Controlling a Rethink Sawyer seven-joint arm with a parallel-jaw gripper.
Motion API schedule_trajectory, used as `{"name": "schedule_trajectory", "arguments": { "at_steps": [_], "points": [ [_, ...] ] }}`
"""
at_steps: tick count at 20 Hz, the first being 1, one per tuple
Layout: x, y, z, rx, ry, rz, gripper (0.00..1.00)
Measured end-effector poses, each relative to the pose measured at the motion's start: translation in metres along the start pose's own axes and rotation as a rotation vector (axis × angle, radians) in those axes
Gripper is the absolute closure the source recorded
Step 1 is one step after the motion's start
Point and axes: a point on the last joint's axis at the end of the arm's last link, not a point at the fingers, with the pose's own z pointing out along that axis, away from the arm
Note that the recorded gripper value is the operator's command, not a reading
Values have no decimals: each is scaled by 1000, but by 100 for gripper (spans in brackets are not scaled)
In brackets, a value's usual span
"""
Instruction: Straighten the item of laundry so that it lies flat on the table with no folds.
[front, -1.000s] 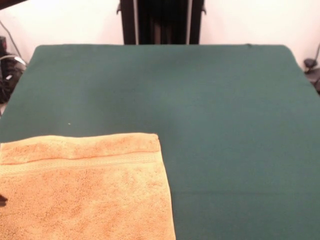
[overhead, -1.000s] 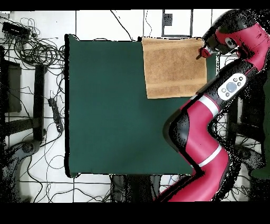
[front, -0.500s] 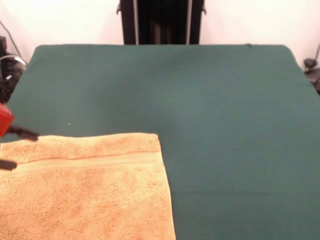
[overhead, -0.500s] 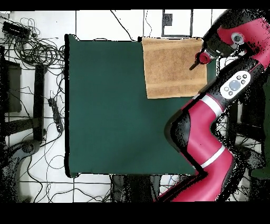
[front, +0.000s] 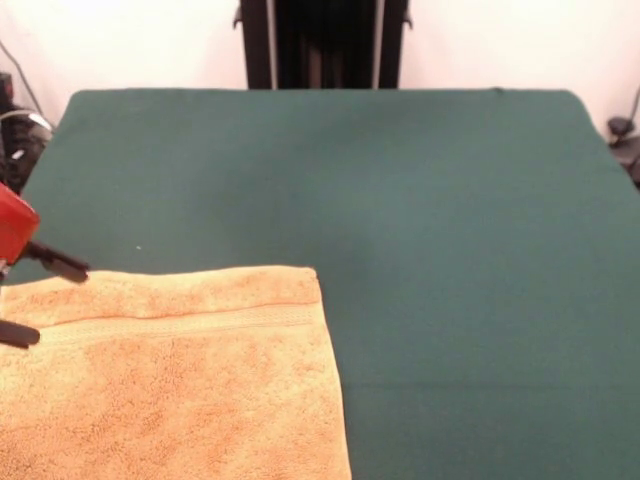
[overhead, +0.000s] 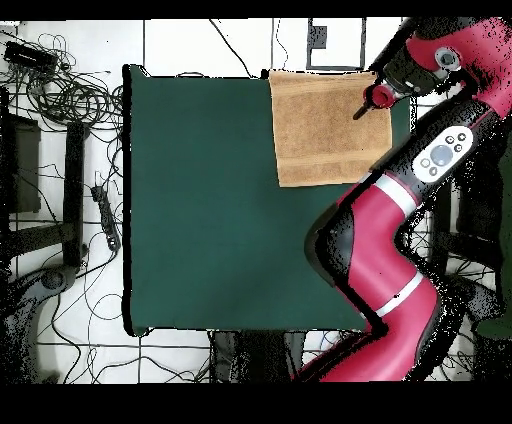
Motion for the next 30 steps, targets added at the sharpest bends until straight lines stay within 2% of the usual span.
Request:
{"name": "schedule_trajectory", "arguments": {
  "at_steps": [5, 7, 9, 11, 12, 18, 21, 30],
  "points": [
    [-20, -6, 3, 95, -57, -5, 0],
    [-33, -12, 3, 177, -101, 29, 0],
    [-41, -16, 3, 228, -128, 66, 0],
    [-47, -19, 5, 255, -145, 97, 0],
    [-54, -21, 9, 278, -165, 137, 0],
    [-72, -19, 20, 286, -212, 235, 0],
    [-79, -16, 26, 279, -221, 258, 0],
    [-83, -15, 41, 257, -253, 253, 0]
  ]
}}
